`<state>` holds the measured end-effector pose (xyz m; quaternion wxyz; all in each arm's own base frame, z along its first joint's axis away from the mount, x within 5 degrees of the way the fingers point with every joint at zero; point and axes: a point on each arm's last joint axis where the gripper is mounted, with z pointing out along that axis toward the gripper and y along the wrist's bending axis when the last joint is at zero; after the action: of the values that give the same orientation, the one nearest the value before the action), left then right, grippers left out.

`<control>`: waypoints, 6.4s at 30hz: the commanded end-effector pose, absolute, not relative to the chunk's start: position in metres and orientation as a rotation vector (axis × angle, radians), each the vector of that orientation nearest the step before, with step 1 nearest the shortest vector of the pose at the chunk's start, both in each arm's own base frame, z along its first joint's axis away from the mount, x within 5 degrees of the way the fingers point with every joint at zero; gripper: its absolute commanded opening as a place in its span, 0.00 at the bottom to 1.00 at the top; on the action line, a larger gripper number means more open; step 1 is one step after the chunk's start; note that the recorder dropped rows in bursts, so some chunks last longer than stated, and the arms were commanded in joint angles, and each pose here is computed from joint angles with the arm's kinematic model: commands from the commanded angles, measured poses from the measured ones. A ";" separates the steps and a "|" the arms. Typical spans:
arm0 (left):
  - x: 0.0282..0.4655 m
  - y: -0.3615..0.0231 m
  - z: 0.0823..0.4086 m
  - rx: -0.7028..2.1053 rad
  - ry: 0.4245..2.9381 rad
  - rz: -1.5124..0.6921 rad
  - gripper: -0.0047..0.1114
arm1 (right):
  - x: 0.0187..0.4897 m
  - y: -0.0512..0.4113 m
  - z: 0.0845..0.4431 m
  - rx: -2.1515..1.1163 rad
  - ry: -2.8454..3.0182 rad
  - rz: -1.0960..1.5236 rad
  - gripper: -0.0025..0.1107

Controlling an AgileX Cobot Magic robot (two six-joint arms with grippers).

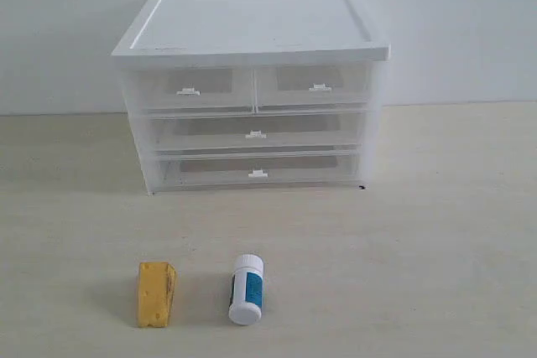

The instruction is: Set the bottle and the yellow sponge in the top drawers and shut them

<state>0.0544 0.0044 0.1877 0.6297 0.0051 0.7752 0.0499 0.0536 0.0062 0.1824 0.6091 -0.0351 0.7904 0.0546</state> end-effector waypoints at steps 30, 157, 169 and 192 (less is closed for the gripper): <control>0.028 -0.001 0.271 -0.039 0.759 -0.059 0.07 | 0.053 0.006 0.183 -0.079 1.816 0.125 0.02; 0.382 -0.077 0.188 0.706 1.466 -0.437 0.07 | 0.379 0.110 0.200 0.246 1.857 1.235 0.44; 0.382 -0.077 0.188 0.705 1.464 -0.438 0.07 | 0.385 0.131 0.209 0.223 1.896 1.203 0.44; 0.382 -0.077 0.188 0.705 1.464 -0.438 0.07 | 0.405 0.125 0.207 0.290 1.900 1.062 0.14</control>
<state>0.3809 -0.0750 0.1850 0.6602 0.3125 0.6555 -0.1915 0.3875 0.1336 0.2012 0.4360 0.0706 0.7867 0.4313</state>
